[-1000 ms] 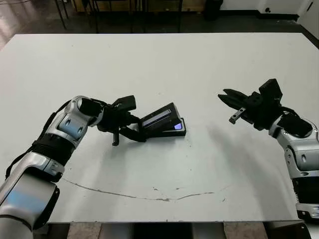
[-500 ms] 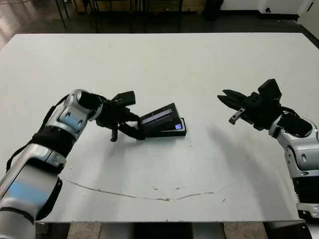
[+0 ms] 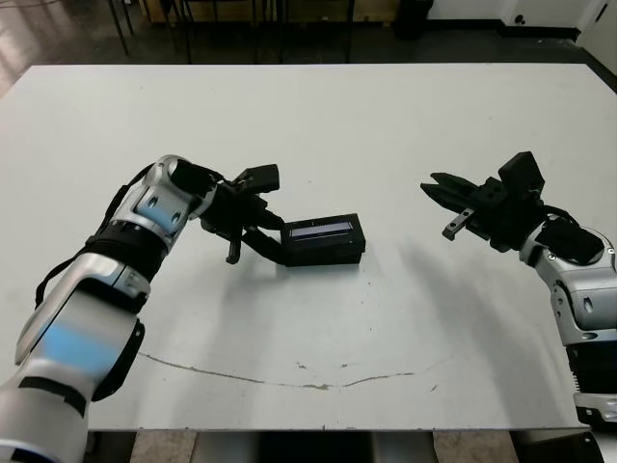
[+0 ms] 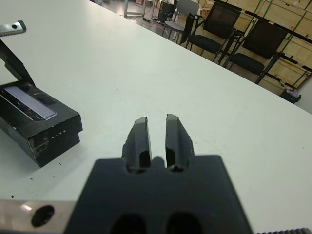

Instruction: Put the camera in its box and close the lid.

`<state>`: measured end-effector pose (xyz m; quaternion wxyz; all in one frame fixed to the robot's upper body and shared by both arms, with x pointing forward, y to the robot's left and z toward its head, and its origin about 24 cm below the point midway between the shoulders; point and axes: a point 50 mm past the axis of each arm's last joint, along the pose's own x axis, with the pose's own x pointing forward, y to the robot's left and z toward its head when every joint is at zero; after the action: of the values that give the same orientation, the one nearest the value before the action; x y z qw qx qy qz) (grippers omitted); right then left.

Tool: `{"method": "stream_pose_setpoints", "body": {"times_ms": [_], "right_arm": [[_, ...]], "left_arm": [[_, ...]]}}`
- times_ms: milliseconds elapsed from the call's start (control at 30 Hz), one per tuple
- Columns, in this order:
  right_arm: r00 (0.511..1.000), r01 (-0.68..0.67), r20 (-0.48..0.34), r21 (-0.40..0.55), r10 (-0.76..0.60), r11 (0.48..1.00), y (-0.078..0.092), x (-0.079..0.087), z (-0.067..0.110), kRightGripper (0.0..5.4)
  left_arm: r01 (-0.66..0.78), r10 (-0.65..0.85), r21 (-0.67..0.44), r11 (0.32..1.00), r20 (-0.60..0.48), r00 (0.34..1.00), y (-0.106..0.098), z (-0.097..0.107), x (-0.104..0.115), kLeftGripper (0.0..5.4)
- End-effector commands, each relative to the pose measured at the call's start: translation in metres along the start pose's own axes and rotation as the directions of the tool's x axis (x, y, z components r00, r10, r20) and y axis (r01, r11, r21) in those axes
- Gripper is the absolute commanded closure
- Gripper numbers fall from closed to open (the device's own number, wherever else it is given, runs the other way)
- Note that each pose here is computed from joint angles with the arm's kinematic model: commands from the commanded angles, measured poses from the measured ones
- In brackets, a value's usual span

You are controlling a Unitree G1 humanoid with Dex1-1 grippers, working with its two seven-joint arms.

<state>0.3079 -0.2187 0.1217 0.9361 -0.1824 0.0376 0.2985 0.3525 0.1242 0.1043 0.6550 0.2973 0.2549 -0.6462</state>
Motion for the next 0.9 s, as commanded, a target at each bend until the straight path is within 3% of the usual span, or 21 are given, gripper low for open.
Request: {"method": "stream_pose_setpoints", "body": {"times_ms": [33,433,700,900], "right_arm": [[0.999,0.008,-0.036,0.019,-0.007,1.0,-0.001,-0.004,-0.006,5.4],[0.999,0.014,-0.04,0.01,-0.013,1.0,0.0,-0.003,-0.006,5.4],[1.0,0.009,-0.022,0.009,-0.009,1.0,0.001,-0.002,-0.006,5.4],[0.999,0.015,-0.033,0.032,-0.014,0.999,0.002,-0.003,-0.007,5.4]], "left_arm": [[0.049,-0.049,-0.003,0.999,-0.041,0.998,-0.004,-0.002,0.01,4.66],[0.101,-0.101,-0.004,0.995,-0.064,0.993,-0.015,-0.009,0.015,4.66],[0.034,-0.036,-0.043,0.998,-0.037,0.999,-0.014,-0.005,0.018,4.66],[-0.022,0.023,-0.016,1.0,0.064,0.998,-0.014,0.005,0.018,4.66]]}}
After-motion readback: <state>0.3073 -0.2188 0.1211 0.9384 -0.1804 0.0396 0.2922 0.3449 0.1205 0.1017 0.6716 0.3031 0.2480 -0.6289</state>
